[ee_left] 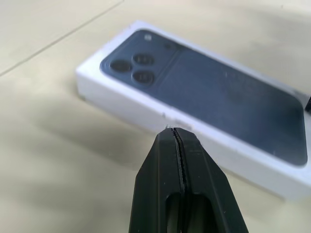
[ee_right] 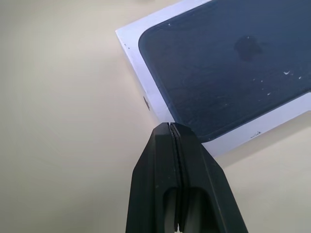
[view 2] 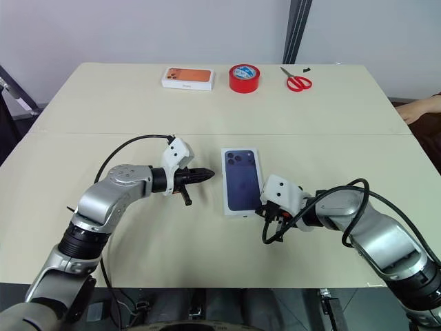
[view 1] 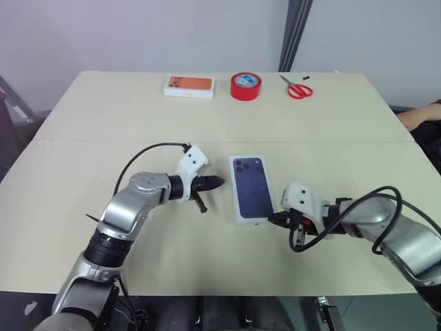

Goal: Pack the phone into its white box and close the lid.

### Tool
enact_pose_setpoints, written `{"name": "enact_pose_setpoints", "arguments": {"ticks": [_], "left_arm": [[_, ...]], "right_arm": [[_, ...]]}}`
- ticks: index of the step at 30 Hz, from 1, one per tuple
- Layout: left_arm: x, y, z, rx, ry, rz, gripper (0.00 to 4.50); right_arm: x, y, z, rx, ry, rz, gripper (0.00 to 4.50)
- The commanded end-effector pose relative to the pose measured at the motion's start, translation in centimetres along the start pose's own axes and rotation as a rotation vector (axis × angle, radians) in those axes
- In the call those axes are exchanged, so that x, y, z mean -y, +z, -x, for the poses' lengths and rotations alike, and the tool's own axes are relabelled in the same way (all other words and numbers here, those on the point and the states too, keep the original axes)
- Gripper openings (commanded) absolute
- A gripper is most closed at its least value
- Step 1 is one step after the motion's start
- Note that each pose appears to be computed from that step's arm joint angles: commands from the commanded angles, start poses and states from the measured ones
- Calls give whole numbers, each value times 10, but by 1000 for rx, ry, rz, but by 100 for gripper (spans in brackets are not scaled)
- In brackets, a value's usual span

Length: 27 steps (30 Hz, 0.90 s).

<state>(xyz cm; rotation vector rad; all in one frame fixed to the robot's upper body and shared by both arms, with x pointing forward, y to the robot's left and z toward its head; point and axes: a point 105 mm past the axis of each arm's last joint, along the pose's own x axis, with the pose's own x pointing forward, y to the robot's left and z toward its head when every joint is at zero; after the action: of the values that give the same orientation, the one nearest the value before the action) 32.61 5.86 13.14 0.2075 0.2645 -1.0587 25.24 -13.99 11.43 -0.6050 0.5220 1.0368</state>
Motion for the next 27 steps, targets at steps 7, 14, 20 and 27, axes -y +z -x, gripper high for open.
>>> {"name": "enact_pose_setpoints", "arguments": {"ticks": [7,14,20,27], "left_arm": [[-3,-1,-41,-50,9,-71,0],[1,-27,-53,-158,-5,-105,0],[-16,9,-26,44,104,-54,0],[-51,17,59,151,397,-47,0]], "right_arm": [[3,-14,-4,-44,-34,-28,3],[8,-13,2,-30,-58,-33,3],[42,7,18,139,-210,-35,3],[116,3,50,315,-500,-165,3]]}}
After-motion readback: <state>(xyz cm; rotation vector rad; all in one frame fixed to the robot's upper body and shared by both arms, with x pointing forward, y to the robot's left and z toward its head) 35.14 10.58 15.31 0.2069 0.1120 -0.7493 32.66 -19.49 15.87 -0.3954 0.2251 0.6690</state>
